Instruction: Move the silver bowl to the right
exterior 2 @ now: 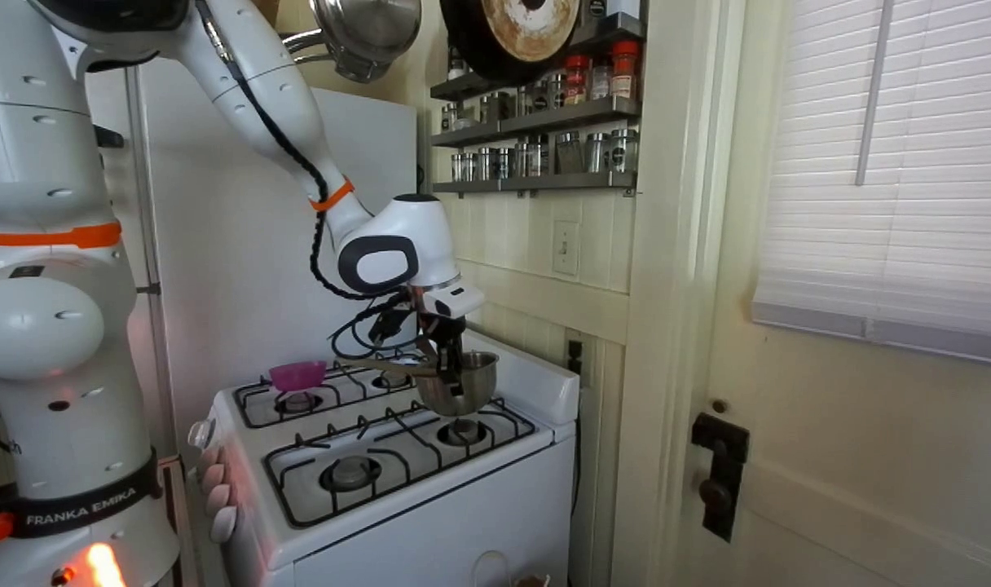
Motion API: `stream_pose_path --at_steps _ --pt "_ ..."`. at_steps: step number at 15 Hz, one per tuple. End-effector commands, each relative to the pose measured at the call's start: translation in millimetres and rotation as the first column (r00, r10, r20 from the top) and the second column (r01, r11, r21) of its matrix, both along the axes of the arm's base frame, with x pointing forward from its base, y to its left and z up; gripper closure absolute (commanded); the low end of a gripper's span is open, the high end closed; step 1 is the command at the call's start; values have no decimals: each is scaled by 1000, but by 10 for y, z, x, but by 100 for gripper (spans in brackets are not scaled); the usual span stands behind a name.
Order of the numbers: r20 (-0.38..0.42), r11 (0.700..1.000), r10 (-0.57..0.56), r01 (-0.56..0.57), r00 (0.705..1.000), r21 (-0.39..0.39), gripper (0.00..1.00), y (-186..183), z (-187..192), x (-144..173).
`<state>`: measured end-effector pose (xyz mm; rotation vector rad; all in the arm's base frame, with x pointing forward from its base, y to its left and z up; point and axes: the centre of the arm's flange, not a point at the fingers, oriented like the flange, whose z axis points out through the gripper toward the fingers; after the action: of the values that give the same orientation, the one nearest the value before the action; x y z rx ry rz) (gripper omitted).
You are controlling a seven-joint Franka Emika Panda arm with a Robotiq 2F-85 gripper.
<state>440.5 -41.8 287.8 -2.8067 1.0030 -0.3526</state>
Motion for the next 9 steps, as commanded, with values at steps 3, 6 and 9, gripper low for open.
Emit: stream_pose_path --at_steps 3,6,9 --pt "-16 1000 -1 1 1000 1 85 -5 -68 -22" --pt "-12 1000 -1 1 1000 1 85 -6 -55 -7" --pt "-12 1000 -11 11 1000 -1 96 -12 -64 2"
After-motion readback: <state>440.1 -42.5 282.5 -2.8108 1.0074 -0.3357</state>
